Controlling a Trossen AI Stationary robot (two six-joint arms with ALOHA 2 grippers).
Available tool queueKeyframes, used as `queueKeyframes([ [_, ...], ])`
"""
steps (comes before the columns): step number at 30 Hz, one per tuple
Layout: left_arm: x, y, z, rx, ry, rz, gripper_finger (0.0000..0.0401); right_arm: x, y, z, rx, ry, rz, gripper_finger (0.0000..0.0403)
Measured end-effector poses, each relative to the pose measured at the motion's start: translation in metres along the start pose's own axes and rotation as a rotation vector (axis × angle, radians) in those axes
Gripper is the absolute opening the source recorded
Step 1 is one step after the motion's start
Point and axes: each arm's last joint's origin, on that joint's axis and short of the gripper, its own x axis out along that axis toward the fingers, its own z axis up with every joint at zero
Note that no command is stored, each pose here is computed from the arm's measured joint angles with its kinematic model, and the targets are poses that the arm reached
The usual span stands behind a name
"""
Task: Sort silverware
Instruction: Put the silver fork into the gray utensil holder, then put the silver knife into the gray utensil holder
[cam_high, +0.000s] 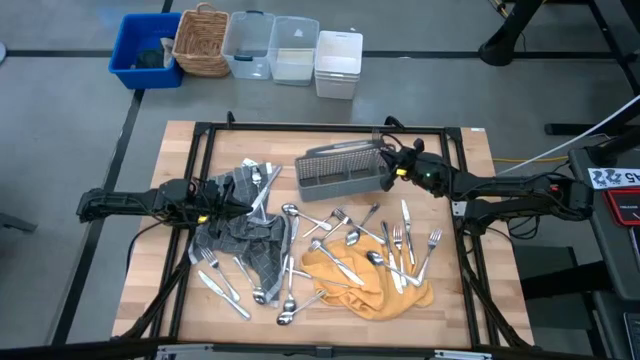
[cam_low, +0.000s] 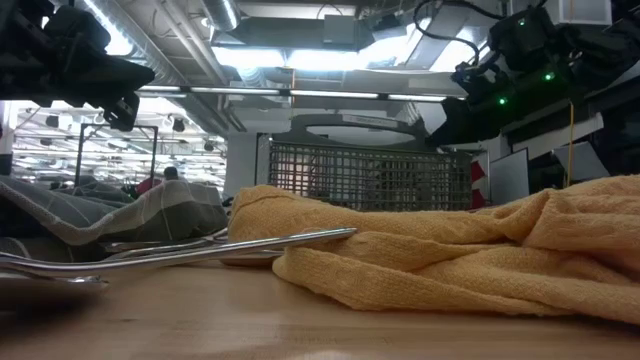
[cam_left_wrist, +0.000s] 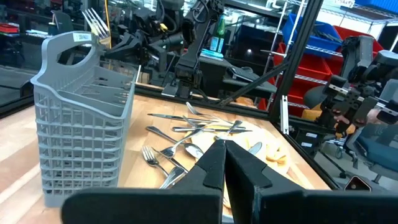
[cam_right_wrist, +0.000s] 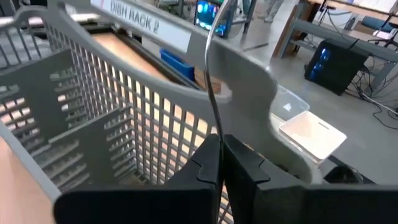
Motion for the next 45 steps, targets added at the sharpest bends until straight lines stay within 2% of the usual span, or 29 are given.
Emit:
queueKeyframes([
  [3,0.0,0.0,0.0,-0.005,0.0,0.0,0.0,0.0,0.0,0.0,-0.002,0.004,0.0,0.0027],
  [10,0.0,0.0,0.0,-0.055,0.0,0.0,0.0,0.0,0.0,0.0,0.001,-0.002,0.0,0.0085],
  [14,0.0,0.0,0.0,-0.102,-0.001,0.0,0.0,0.0,0.0,0.0,0.001,-0.003,0.0,0.0103],
  [17,0.0,0.0,0.001,-0.181,-0.01,0.0,0.0,0.0,0.0,0.0,0.001,-0.003,0.0,0.0106],
  [22,0.0,0.002,0.002,-0.401,-0.042,0.068,0.0,-0.002,-0.001,0.002,0.004,-0.012,0.0,0.0104],
  [26,0.0,0.003,0.002,-0.482,-0.06,0.11,0.0,-0.006,-0.002,0.005,0.012,-0.032,-0.001,0.0104],
  [29,-0.002,0.002,0.01,-0.48,-0.09,0.123,0.0,-0.011,-0.004,0.008,0.013,-0.034,0.0,0.0104],
  [36,-0.005,-0.002,0.034,-0.377,-0.135,0.157,0.0,-0.027,-0.01,0.009,0.073,-0.003,0.002,0.0104],
  [45,0.008,0.0,0.05,-0.325,0.058,0.314,0.0,-0.046,-0.016,0.016,0.123,-0.043,0.095,0.0104],
])
